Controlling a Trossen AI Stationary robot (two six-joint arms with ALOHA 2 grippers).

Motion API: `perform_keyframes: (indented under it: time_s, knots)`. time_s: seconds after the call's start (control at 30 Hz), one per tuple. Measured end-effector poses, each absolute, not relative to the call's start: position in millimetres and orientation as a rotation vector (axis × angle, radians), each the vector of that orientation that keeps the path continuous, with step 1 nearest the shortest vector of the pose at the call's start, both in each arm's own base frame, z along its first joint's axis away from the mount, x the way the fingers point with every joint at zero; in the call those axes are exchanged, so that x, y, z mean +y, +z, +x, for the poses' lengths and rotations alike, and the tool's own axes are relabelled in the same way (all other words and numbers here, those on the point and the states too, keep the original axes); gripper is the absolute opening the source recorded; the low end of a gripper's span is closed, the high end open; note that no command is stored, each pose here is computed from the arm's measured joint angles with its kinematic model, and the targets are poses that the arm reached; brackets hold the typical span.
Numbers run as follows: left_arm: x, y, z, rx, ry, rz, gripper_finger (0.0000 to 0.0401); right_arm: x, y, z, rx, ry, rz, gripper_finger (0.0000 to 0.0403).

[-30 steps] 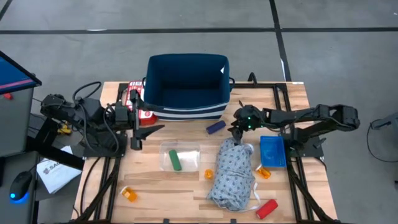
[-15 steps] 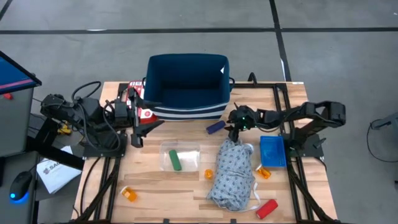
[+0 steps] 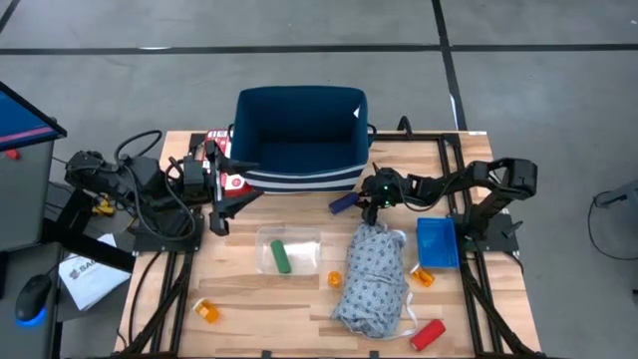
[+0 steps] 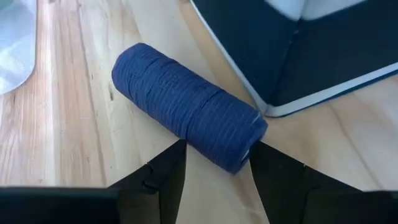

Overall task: Pick & place medical supplies in basket/bin
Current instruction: Put the blue bandage into the transparent bin

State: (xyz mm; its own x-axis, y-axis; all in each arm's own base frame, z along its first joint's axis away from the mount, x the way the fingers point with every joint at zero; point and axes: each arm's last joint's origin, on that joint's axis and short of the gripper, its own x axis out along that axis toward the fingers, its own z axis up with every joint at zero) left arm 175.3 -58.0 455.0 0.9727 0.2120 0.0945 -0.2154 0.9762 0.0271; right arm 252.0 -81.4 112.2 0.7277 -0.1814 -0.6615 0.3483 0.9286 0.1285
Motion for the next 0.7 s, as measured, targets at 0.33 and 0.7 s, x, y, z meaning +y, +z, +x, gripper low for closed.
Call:
perform_keyframes:
  time_s: [0.33, 0.7]
  knots:
    - [-57.6, 455.1, 175.1, -0.091, 0.226, 0.029, 0.0253, -80.8, 101.9, 255.0, 0.715, -0.248, 0.27, 0.0088]
    - [-57.5, 455.1, 175.1, -0.091, 0.231, 0.029, 0.0253, -76.1, 102.4, 256.1, 0.712, -0.234, 0.343, 0.0007]
